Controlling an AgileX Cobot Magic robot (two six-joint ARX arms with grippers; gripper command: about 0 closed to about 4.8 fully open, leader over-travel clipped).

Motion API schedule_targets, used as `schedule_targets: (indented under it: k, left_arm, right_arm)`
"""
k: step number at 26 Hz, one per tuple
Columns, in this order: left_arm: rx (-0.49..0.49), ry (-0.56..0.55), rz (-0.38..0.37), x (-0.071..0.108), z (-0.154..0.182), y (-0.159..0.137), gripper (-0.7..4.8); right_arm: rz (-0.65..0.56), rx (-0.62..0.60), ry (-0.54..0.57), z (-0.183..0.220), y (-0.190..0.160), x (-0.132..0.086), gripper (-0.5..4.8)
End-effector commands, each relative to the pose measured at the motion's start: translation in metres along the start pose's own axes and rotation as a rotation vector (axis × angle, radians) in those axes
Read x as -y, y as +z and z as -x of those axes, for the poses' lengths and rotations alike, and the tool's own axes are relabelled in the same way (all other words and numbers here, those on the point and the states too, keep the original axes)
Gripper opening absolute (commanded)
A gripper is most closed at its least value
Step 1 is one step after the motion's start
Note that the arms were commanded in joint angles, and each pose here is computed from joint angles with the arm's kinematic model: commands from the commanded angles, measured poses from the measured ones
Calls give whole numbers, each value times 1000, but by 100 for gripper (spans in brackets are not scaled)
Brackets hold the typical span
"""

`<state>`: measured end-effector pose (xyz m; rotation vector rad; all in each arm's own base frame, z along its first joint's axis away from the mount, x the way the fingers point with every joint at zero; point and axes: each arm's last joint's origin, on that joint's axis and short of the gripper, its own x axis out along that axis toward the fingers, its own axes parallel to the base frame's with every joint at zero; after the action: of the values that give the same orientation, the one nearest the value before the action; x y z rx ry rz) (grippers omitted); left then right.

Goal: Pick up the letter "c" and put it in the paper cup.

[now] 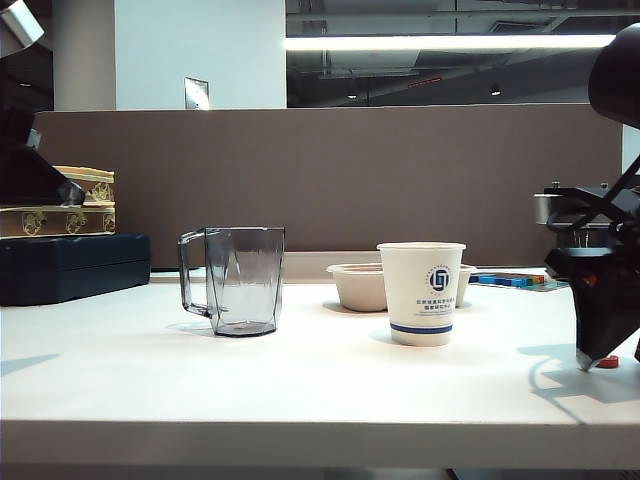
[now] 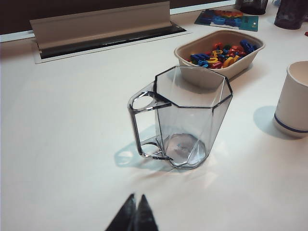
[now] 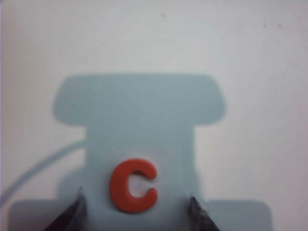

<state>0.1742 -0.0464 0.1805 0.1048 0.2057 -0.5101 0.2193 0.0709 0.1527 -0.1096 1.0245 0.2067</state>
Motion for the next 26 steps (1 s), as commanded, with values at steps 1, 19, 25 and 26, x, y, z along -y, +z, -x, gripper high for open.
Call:
schedule_targets:
  k: [1,19,25,26]
  left_arm:
    - [13,-1,-3,0,0,3,3]
    - [13,-1,-3,0,0,3,3]
    - [13,-1,-3,0,0,3,3]
    - [13,-1,-3,0,0,3,3]
  right_arm:
    - [11,-51,-10,-3,-7,1,259]
    - [7,-30,-1,-3,-5,0,238]
    - [7,-25,0,-3,-5,0,201]
    - [7,-27,0,-4,-5,0,201]
